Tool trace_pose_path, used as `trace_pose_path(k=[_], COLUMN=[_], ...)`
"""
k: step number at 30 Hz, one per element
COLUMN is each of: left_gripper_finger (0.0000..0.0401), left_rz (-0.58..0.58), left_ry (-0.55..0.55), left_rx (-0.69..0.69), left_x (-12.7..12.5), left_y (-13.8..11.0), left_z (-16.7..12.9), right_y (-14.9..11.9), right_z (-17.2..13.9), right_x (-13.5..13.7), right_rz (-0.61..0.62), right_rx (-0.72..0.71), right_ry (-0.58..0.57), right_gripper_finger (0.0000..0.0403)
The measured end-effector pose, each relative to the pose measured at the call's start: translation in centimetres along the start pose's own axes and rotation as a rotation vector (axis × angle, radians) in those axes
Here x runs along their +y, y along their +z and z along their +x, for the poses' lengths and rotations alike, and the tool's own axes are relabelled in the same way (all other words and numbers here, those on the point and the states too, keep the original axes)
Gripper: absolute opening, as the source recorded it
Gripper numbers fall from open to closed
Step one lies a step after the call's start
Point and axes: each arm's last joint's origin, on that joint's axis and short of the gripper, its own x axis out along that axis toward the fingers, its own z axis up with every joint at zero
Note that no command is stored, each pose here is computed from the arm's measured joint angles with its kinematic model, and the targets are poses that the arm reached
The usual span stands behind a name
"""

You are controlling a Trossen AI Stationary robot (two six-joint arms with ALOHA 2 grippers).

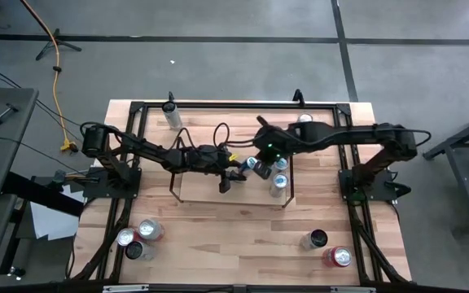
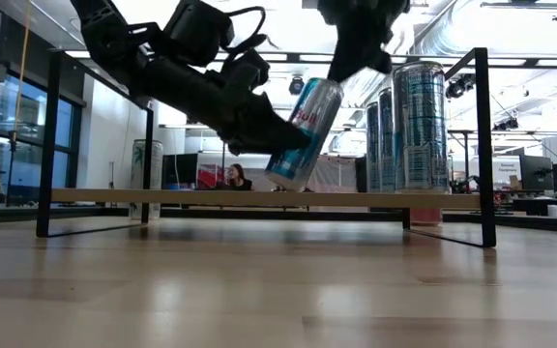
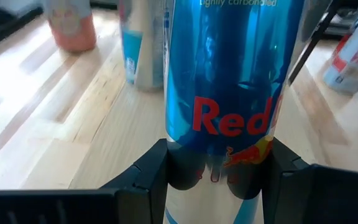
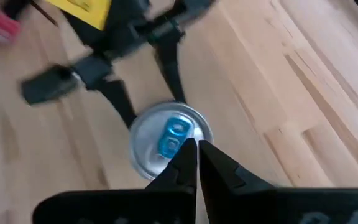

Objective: Place canned beverage on shelf
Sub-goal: Put the blue soda can aligned with the other blue soda can on the shelf

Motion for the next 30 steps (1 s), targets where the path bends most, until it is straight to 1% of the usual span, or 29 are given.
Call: trace_pose_path(k=[3,5,9,16,22,30], left_gripper_finger=[0.0123,0.0123,0.0128,0.0133,0.0134,0.0134], left_rz=[0.007,0.022,0.036,0.061,0.059,0.056], left_ry=[0.002,0.003,0.004,0.012,0.027,0.035], left_rx=[-0.005,-0.006,-0.011,-0.018,-0.019,-0.014], left_x=[0.0,0.0,0.0,0.1,0.5,0.7], left_y=[0.0,0.1,0.1,0.2,0.2,0.2], left_z=[0.0,0.0,0.0,0.0,0.0,0.0], right_y=[0.0,0.2,0.8,0.9,0.6,0.3], right_z=[0.9,1.2,1.2,1.2,1.1,1.5], right_x=[0.0,0.2,0.5,0.9,1.6,2.1], right_rz=[-0.008,-0.019,-0.016,0.005,0.023,0.018], right_rx=[0.021,0.006,-0.051,-0.068,-0.062,-0.066], right_ry=[-0.012,0.014,0.049,0.067,0.082,0.040], right_gripper_finger=[0.0000,0.0000,0.0000,0.0000,0.0000,0.0000])
